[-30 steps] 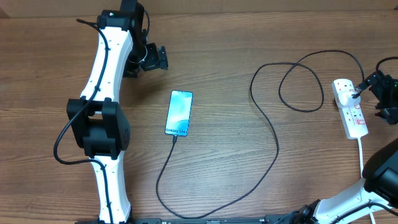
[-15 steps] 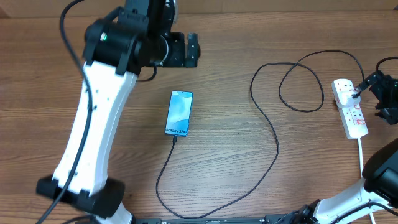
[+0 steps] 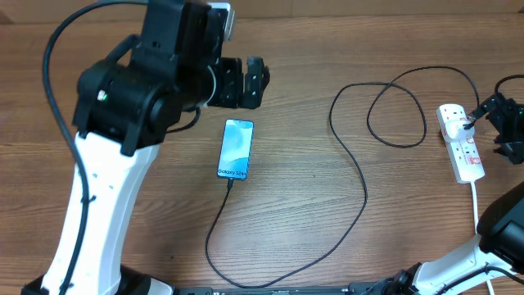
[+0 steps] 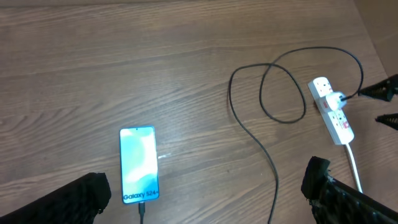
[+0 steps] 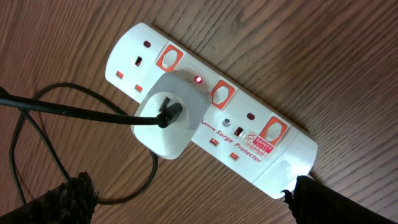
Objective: Plug charger to phone and switch on socket
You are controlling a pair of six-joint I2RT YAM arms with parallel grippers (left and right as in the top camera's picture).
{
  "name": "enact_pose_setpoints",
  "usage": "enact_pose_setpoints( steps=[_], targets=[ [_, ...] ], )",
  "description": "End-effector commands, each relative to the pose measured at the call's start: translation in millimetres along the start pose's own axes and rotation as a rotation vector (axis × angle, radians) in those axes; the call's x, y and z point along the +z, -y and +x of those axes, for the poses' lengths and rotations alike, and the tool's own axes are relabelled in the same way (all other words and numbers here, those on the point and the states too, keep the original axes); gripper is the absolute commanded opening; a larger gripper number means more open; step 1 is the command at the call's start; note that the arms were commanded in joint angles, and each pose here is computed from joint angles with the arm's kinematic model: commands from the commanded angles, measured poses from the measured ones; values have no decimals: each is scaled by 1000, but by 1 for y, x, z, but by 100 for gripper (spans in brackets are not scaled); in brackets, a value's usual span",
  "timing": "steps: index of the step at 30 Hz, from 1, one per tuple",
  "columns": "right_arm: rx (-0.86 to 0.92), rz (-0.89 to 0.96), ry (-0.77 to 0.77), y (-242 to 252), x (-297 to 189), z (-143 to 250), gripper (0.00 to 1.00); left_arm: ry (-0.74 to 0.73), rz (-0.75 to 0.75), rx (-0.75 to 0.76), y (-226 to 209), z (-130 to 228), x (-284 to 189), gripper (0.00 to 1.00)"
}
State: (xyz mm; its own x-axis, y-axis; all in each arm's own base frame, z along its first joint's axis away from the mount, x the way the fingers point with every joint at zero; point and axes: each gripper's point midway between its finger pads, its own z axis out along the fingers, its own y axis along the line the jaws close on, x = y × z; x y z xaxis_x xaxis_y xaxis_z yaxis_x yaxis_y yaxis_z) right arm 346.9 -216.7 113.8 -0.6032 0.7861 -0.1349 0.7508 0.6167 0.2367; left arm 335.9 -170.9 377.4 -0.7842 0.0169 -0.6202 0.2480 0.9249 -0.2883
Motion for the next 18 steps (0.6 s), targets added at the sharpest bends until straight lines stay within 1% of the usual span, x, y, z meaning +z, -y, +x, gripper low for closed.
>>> enact_pose_setpoints(
  steps=[1, 8, 15, 18],
  targets=[
    [-3, -2, 10, -1, -2, -2, 100, 10, -92, 47, -18, 8, -6, 99],
    [-3, -1, 9, -1, -2, -2, 100, -53, -121, 42, -29, 33, -1, 100],
    [-3, -2, 10, -1, -2, -2, 100, -80, -152, 48, -36, 40, 8, 100],
    [-2, -1, 9, -1, -2, -2, 100, -93, -157, 23, -38, 44, 16, 100]
  ],
)
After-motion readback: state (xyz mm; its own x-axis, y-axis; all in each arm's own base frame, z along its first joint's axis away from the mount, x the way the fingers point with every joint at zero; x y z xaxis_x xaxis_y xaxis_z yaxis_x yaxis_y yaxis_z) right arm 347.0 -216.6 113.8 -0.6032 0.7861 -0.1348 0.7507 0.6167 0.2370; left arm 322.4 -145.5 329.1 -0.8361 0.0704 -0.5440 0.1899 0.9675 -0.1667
